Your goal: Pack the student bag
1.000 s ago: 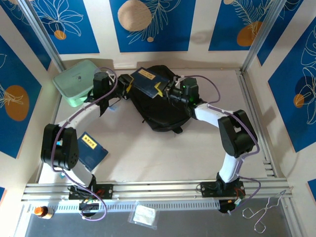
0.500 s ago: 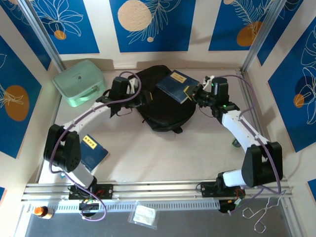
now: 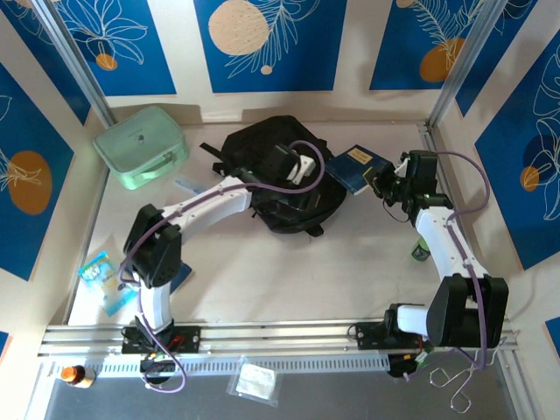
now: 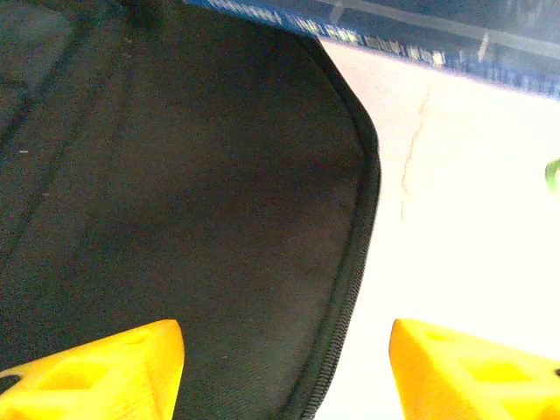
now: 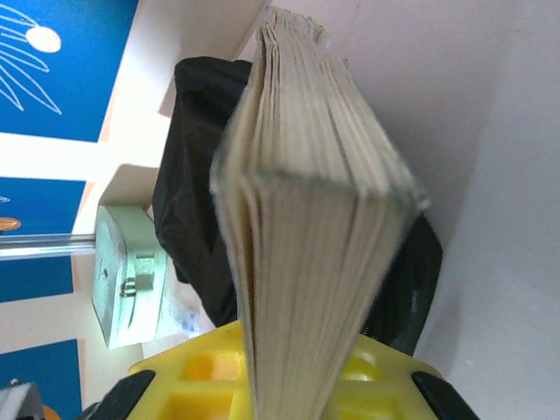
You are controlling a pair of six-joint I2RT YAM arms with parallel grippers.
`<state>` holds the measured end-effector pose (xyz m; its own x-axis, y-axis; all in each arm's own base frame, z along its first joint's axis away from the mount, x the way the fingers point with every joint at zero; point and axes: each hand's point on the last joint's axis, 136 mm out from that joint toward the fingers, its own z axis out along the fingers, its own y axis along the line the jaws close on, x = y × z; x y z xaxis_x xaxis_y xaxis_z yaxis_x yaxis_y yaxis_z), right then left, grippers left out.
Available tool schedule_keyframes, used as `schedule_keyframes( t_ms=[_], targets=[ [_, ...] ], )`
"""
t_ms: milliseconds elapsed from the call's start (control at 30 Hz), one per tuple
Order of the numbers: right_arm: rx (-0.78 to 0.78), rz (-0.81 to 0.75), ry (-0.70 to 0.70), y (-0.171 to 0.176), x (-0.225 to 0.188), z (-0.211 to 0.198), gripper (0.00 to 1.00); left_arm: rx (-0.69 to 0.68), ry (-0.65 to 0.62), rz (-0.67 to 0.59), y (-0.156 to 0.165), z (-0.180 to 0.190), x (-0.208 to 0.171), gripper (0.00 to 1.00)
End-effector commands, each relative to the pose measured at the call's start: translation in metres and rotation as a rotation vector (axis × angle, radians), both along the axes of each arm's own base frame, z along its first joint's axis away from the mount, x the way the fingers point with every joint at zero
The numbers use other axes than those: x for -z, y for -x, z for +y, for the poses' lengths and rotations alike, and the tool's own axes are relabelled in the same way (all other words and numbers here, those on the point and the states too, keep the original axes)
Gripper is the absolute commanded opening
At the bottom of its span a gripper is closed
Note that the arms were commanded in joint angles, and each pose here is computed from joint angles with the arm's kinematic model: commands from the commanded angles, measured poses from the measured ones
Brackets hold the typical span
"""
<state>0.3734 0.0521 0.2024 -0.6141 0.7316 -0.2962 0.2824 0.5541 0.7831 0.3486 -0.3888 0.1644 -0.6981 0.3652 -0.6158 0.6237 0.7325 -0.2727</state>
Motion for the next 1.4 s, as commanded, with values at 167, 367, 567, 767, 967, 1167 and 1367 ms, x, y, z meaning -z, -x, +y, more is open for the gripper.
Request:
schedule_keyframes(
  t_ms=[167, 367, 567, 767, 967, 1167, 1367],
  targets=[
    [0.031, -0.012, 0.013, 0.009, -0.003, -0.015, 0.08, 0.175, -0.189, -0.033, 0.017, -0.020, 0.030, 0.66],
    [0.042, -0.001, 0.003, 0.012, 0.002, -0.018, 0.08, 0.197, -0.246, -0.022, 0.016, -0.027, 0.043, 0.52],
    [0.045, 0.004, -0.001, 0.013, 0.004, -0.018, 0.08, 0.269, -0.289, 0.022, 0.019, -0.034, 0.055, 0.53],
    [0.049, 0.006, -0.003, 0.014, 0.004, -0.019, 0.07, 0.248, -0.358, 0.003, 0.008, -0.029, 0.062, 0.49],
    [0.064, 0.004, 0.002, 0.016, 0.002, -0.024, 0.07, 0.253, -0.389, -0.007, 0.005, -0.027, 0.060, 0.36],
    [0.079, -0.014, 0.026, 0.020, -0.008, -0.030, 0.07, 0.256, -0.362, -0.036, 0.004, -0.029, 0.042, 0.14],
    [0.096, -0.034, 0.059, 0.027, -0.021, -0.036, 0.07, 0.270, -0.309, -0.043, 0.006, -0.032, 0.025, 0.00]
  ],
)
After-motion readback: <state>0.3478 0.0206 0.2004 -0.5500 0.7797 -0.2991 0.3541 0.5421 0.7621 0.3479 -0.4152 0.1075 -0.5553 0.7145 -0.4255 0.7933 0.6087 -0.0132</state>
